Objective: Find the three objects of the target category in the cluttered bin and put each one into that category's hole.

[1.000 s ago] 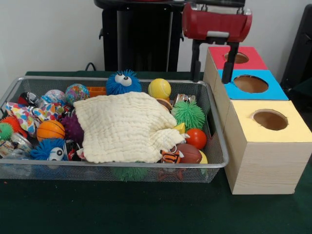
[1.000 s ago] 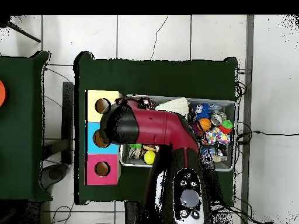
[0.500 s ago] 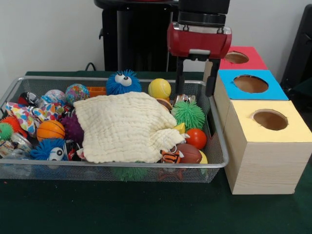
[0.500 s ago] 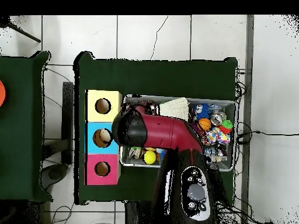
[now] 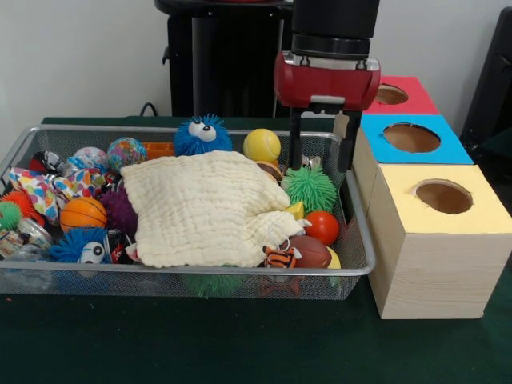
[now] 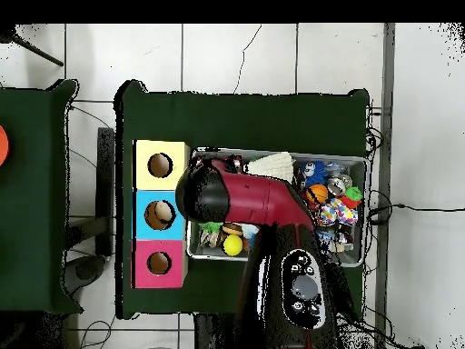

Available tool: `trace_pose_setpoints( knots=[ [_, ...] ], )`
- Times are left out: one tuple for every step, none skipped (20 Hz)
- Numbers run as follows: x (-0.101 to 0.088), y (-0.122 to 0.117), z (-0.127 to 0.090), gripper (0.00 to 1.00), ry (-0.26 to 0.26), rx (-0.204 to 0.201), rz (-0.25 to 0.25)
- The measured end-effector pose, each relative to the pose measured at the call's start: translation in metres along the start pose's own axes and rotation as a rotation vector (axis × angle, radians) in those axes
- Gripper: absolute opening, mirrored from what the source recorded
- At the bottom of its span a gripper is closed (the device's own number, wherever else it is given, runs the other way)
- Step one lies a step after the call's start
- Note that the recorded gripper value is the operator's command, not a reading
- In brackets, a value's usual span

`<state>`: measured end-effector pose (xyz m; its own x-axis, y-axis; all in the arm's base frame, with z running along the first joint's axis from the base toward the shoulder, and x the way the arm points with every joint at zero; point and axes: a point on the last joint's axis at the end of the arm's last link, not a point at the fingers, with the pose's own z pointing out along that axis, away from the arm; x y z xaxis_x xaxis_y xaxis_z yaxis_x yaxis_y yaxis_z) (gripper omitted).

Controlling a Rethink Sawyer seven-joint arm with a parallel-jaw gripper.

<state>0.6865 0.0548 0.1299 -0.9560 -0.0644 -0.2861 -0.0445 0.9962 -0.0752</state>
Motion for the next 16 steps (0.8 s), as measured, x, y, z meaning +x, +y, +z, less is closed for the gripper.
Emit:
trace_pose_setpoints(
  knots=[
    [-0.002, 0.000, 0.001, 1.00, -0.002, -0.001, -0.001],
    [-0.005, 0.001, 0.001, 1.00, -0.008, -0.001, -0.002],
    [-0.009, 0.002, 0.002, 1.00, -0.015, -0.003, -0.003],
    [-0.015, 0.002, 0.001, 1.00, -0.025, -0.004, -0.004],
    [-0.017, 0.003, 0.001, 1.00, -0.029, -0.005, -0.005],
    [-0.020, 0.003, 0.001, 1.00, -0.033, -0.005, -0.006],
    [-0.024, 0.004, 0.001, 1.00, -0.038, -0.006, -0.007],
    [-0.028, 0.004, 0.001, 1.00, -0.043, -0.008, -0.008],
    [-0.031, 0.004, 0.001, 1.00, -0.047, -0.008, -0.009],
    [-0.037, 0.004, 0.001, 1.00, -0.052, -0.008, -0.010],
    [-0.039, 0.004, 0.001, 1.00, -0.054, -0.009, -0.010],
    [-0.042, 0.004, 0.000, 1.00, -0.056, -0.009, -0.010],
    [-0.046, 0.002, 0.000, 1.00, -0.061, -0.010, -0.008],
    [-0.047, 0.001, 0.000, 1.00, -0.063, -0.010, -0.007],
    [-0.049, 0.000, -0.001, 1.00, -0.065, -0.011, -0.005],
    [-0.052, -0.003, 0.000, 1.00, -0.070, -0.013, 0.000]
  ],
)
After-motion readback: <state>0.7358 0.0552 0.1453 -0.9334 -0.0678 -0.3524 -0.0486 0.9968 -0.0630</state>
